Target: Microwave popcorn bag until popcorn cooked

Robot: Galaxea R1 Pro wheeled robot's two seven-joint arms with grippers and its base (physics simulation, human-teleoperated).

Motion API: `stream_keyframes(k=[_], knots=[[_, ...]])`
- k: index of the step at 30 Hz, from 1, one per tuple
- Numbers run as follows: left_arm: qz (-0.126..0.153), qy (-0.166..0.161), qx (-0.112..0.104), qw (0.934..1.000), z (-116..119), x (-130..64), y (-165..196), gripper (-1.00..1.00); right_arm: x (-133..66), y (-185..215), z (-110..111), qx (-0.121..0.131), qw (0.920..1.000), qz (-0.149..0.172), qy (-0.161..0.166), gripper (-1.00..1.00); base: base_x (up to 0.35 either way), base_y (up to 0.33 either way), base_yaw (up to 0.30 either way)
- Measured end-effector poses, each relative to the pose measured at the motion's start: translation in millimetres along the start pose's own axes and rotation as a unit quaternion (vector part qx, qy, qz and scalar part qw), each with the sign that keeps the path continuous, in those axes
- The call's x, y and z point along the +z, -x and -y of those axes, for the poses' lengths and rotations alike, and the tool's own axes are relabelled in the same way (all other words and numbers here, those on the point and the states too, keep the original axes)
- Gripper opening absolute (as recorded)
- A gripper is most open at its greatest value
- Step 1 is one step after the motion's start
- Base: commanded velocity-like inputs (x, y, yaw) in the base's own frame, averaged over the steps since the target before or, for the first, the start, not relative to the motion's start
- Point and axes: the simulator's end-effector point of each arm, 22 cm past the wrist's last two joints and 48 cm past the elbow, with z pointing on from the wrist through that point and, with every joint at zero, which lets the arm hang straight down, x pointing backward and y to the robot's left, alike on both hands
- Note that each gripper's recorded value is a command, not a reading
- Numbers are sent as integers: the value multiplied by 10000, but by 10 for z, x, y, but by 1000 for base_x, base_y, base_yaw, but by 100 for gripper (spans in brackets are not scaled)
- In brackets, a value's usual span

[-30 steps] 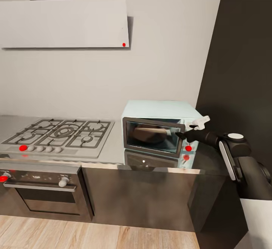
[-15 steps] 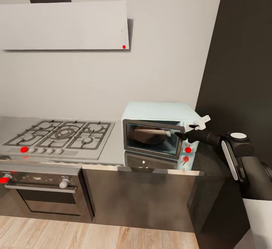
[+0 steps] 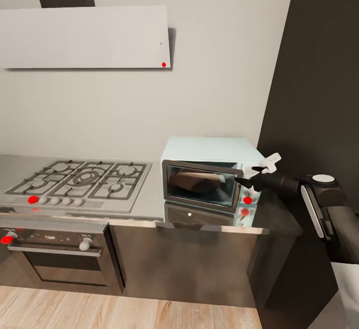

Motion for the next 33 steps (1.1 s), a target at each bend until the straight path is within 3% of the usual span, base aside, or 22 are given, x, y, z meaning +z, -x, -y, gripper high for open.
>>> stream_keyframes(k=[7,17,33], knots=[[16,8,22,10000,-7,-1,12,100,27,-69,11,59,10000,-80,8,100,239,0,0],[-76,57,10,10000,-50,13,-71,100,160,-309,46,345,9987,-355,82,100,18,0,0],[-86,69,17,9999,-58,14,-80,100,189,-318,6,364,9986,-354,128,100,22,20,0]])
